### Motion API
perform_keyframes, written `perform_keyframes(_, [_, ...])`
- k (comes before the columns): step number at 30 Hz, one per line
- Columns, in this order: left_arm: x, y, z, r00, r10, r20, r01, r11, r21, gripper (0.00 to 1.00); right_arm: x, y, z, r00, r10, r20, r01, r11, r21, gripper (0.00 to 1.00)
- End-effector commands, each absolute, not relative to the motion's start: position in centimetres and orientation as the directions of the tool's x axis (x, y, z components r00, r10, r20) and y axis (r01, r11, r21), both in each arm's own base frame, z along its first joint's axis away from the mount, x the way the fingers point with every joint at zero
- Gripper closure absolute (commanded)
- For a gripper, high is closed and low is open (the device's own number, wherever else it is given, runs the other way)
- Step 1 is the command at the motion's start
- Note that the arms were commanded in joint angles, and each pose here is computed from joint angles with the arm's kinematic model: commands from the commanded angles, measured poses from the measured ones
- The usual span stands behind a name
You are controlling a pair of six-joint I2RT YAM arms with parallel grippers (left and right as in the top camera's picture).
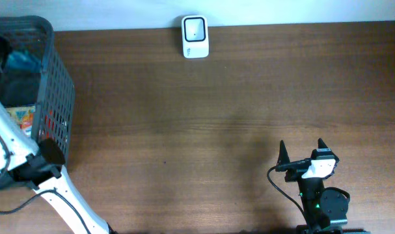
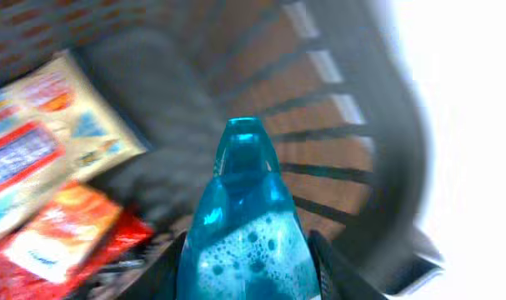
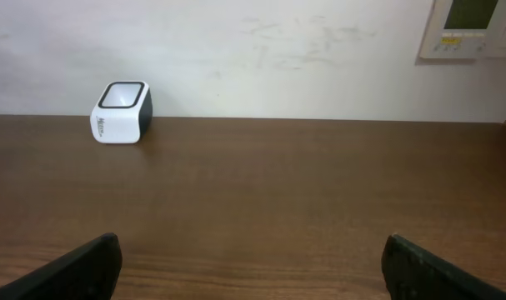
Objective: Scan the item barcode
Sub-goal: 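Reach the left gripper into the grey basket and grasp the blue bottle, then carry the blue bottle with the left gripper to the table near the scanner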
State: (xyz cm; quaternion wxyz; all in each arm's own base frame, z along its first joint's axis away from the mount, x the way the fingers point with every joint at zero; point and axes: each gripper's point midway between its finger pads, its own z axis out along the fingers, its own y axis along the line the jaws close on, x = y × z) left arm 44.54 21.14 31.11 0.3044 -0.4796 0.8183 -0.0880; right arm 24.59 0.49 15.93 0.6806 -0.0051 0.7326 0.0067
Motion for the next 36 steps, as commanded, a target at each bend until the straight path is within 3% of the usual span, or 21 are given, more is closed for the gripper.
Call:
perform_keyframes(1, [42.6, 16.5, 40.6, -0.339, -0.8, -0.494, -0.507, 0.598, -0.621, 0.98, 24.6, 0.4, 15.6, -0.078, 0.003, -0.997, -0.01, 1.0, 0.004, 0.01])
perform_keyframes(4, [37.8, 10.2, 49.7, -0.325, -0.735, -0.595, -0.243, 0.673, -0.699, 0.99, 24.6, 0.4, 15.6, -0.078, 0.003, -0.997, -0.01, 1.0, 0.004, 0.01])
perform_keyframes(6, [35.7, 6.3, 51.8, -0.351, -0.697, -0.625, -0.154, 0.701, -0.696, 1.0, 24.6, 0.4, 15.6, -0.078, 0.003, -0.997, -0.01, 1.0, 0.004, 0.02])
perform_keyframes(8, [35.1, 0.4, 51.7, -0.466, -0.639, -0.612, -0.059, 0.713, -0.699, 1.0, 24.6, 0.4, 15.6, -0.078, 0.003, -0.997, -0.01, 1.0, 0.004, 0.01])
perform_keyframes(10, [35.9, -5.5, 49.5, -0.598, -0.553, -0.58, -0.012, 0.73, -0.683, 1.0, 24.6, 0.4, 15.6, -0.078, 0.003, -0.997, -0.01, 1.0, 0.004, 0.02])
perform_keyframes(12, [37.8, -12.5, 45.2, -0.715, -0.399, -0.573, 0.018, 0.81, -0.586, 1.0, 24.6, 0.4, 15.6, -0.079, 0.003, -0.997, -0.01, 1.0, 0.004, 0.02])
perform_keyframes(15, [42.2, -21.1, 36.6, -0.787, -0.222, -0.576, 0.01, 0.929, -0.371, 0.99, 24.6, 0.4, 15.6, -0.079, 0.003, -0.997, -0.01, 1.0, 0.004, 0.01])
perform_keyframes(19, [46.1, -31.9, 27.6, -0.821, -0.091, -0.564, 0.12, 0.938, -0.326, 0.99, 24.6, 0.4, 15.6, -0.078, 0.003, -0.997, -0.01, 1.0, 0.004, 0.02])
perform_keyframes(22, [46.5, -37.7, 20.1, -0.853, -0.007, -0.523, 0.174, 0.939, -0.296, 0.95, 24.6, 0.4, 15.6, -0.078, 0.003, -0.997, -0.01, 1.0, 0.004, 0.01])
perform_keyframes(27, [46.3, -39.7, 13.7, -0.851, 0.092, -0.517, 0.201, 0.966, -0.16, 0.81, 24.6, 0.4, 15.6, -0.079, 0.003, -0.997, -0.01, 1.0, 0.004, 0.01])
perform_keyframes(29, [46.9, -38.9, 13.3, -0.834, 0.094, -0.544, 0.172, 0.98, -0.095, 0.81, 24.6, 0.4, 15.6, -0.078, 0.003, -0.997, -0.01, 1.0, 0.004, 0.02])
perform_keyframes(35, [49.2, -40.1, 12.4, -0.787, 0.059, -0.614, 0.161, 0.981, -0.112, 0.71, 24.6, 0.4, 15.6, -0.078, 0.003, -0.997, -0.01, 1.0, 0.004, 0.02])
perform_keyframes(36, [49.2, -40.2, 12.5, -0.785, 0.058, -0.616, 0.161, 0.98, -0.113, 0.62, 24.6, 0.4, 15.6, -0.078, 0.003, -0.997, -0.01, 1.0, 0.004, 0.01])
